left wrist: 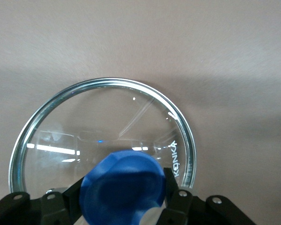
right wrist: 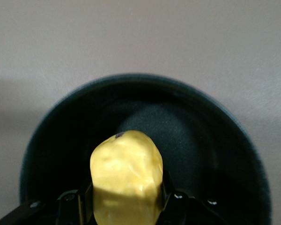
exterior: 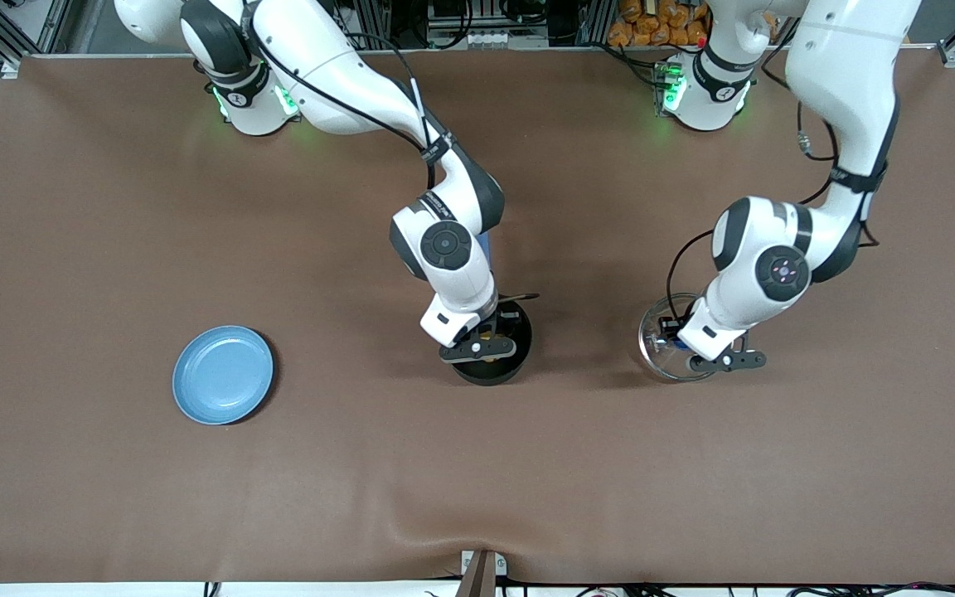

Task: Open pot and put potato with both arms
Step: 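Set the lid beside the pot while the right gripper holds the potato above it, then release the lid and raise the left gripper while the right gripper lowers the potato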

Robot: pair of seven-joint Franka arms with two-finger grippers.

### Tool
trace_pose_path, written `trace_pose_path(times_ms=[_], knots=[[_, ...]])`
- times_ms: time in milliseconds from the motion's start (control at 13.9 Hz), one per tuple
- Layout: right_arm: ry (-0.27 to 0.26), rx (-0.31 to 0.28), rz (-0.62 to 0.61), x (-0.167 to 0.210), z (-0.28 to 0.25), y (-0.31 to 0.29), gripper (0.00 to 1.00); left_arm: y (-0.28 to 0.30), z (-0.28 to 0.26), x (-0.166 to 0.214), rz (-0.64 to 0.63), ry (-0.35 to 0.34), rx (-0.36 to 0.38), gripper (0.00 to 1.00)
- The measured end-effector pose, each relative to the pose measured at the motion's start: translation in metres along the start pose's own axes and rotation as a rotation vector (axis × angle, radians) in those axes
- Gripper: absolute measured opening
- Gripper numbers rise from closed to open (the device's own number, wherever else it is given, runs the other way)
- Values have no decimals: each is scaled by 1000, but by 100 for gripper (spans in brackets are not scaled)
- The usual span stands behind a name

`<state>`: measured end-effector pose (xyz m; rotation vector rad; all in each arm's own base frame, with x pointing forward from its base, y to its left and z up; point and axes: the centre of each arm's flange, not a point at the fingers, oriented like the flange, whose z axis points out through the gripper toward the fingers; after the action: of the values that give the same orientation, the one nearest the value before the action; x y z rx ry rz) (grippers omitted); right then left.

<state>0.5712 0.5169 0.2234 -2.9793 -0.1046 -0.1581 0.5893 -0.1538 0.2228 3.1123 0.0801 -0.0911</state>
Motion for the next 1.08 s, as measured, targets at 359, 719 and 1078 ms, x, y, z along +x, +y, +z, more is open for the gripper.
trace_pose_path(times_ms=[359, 719, 1078], knots=[[11, -2, -7, -8, 22, -3, 58, -5, 10, 2, 39, -8, 1, 74], [15, -2, -9, -8, 21, -4, 58, -2, -80, 11, 40, 45, -9, 100], [47, 1, -14, 2, 8, -6, 100, -21, -303, -34, 24, 161, -25, 100]])
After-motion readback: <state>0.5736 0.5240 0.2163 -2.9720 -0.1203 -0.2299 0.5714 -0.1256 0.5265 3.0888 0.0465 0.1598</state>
